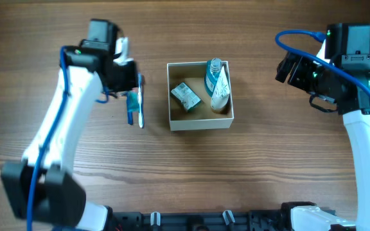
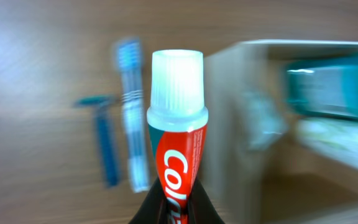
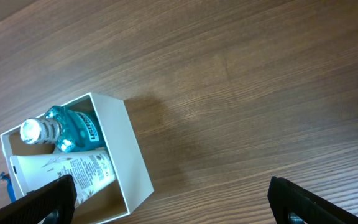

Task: Pack container
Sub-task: 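Lower the toothpaste tube into the box and release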

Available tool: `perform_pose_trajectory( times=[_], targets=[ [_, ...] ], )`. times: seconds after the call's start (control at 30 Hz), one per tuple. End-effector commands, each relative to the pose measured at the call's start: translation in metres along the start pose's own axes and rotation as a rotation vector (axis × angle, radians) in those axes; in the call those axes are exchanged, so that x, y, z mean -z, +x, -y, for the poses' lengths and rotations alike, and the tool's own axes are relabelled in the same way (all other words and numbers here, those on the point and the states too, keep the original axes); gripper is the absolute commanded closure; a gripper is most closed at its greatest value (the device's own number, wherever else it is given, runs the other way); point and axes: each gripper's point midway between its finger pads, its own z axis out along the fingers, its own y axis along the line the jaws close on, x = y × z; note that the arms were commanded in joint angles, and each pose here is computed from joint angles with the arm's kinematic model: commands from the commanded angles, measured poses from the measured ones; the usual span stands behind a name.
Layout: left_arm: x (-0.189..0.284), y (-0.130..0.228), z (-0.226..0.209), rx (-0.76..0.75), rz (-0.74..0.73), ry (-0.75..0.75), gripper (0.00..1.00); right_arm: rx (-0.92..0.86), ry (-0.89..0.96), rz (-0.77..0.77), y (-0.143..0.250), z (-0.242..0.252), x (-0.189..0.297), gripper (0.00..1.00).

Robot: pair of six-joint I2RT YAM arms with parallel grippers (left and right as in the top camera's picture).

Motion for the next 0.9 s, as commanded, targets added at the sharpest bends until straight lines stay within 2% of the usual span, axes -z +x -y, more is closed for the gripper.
perform_pose_trajectory(
  times=[0.0,0.07,0.17,0.33,0.4,0.57,0.6,0.7,0.77,0.87],
  targets=[
    [0.014,0.005,0.077,-0.063,0.064,0.132,0.96,-0.02,0.014,0.008,-0.002,0.003,-0.001,0.0],
    [-0.007,0.008,0.105,-0.075,0.089,0.107,0.96,-0.02,0.014,0.008,-0.002,0.003,-0.001,0.0],
    [-0.043,0.019,0.129,-0.084,0.047,0.108,0.96,-0.02,0.014,0.008,-0.002,0.003,-0.001,0.0],
    [-0.095,0.036,0.128,-0.041,-0.048,0.057,0.9,-0.02,0.014,0.008,-0.002,0.003,-0.001,0.0],
    [-0.092,0.032,0.127,-0.036,-0.039,0.058,0.71,-0.02,0.014,0.008,-0.002,0.003,-0.001,0.0],
    [-0.043,0.007,0.12,-0.008,0.062,0.099,0.44,-0.02,0.014,0.008,-0.002,0.003,-0.001,0.0],
    [-0.029,0.001,0.116,0.005,0.091,0.107,0.37,-0.02,0.014,0.008,-0.002,0.003,-0.001,0.0],
    [0.007,-0.012,0.093,0.031,0.155,0.103,0.34,-0.02,0.014,0.008,-0.002,0.003,-0.001,0.0],
    [0.024,-0.014,0.04,0.1,0.16,-0.018,0.31,-0.02,0.014,0.008,-0.002,0.003,-0.001,0.0],
    [0.013,-0.004,-0.015,0.138,0.078,-0.144,0.31,-0.02,0.014,0.008,-0.002,0.003,-0.001,0.0]
  ],
)
